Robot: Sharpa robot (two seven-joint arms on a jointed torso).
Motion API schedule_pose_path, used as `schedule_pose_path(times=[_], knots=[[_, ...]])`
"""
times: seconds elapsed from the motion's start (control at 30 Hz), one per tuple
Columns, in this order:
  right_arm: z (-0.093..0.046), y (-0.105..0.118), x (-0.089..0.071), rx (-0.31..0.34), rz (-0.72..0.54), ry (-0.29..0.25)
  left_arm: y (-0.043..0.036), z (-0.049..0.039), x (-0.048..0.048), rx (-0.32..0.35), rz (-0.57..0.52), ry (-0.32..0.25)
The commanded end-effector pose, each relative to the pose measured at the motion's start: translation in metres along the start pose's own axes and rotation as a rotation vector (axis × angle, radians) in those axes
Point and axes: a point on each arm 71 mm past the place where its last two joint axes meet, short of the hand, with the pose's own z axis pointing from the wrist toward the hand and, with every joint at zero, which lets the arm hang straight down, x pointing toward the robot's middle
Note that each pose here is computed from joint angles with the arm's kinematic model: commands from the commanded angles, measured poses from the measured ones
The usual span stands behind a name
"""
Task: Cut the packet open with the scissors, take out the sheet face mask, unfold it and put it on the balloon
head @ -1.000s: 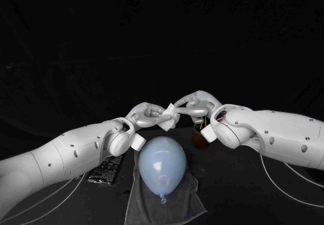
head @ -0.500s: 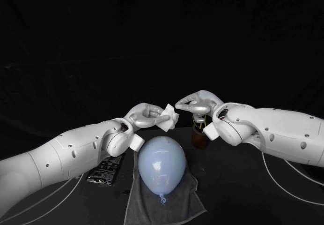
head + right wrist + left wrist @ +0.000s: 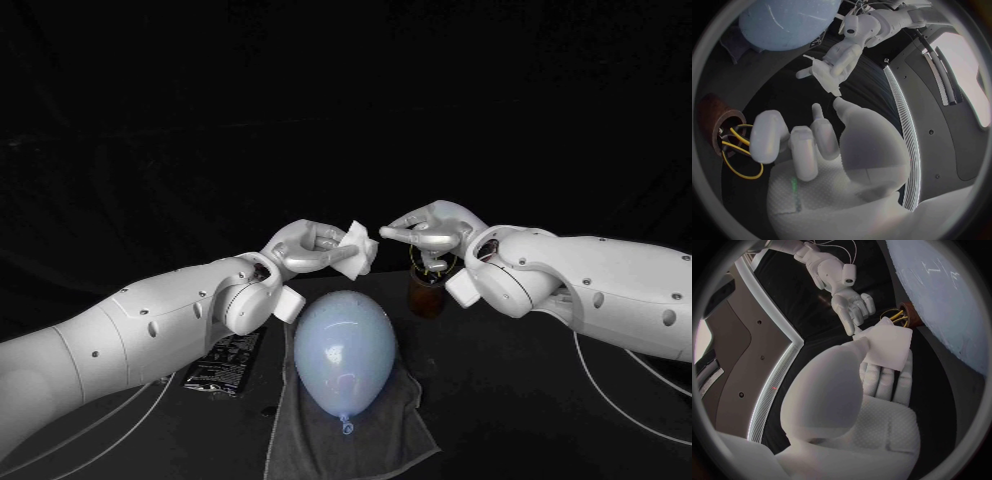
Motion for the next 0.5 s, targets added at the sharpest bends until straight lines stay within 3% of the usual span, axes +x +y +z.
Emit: schedule_pose_path(times=[0.03, 0.5], knots=[[-0.003, 0.002, 0.004, -0.042, 0.023, 0.032, -0.0019, 0.0004, 0.0004, 0.009, -0.017, 0.004], [0.001, -0.003, 0.018, -0.049, 0.039, 0.068, -0.0019, 0.0, 0.0001, 0.008, -0.017, 0.004]])
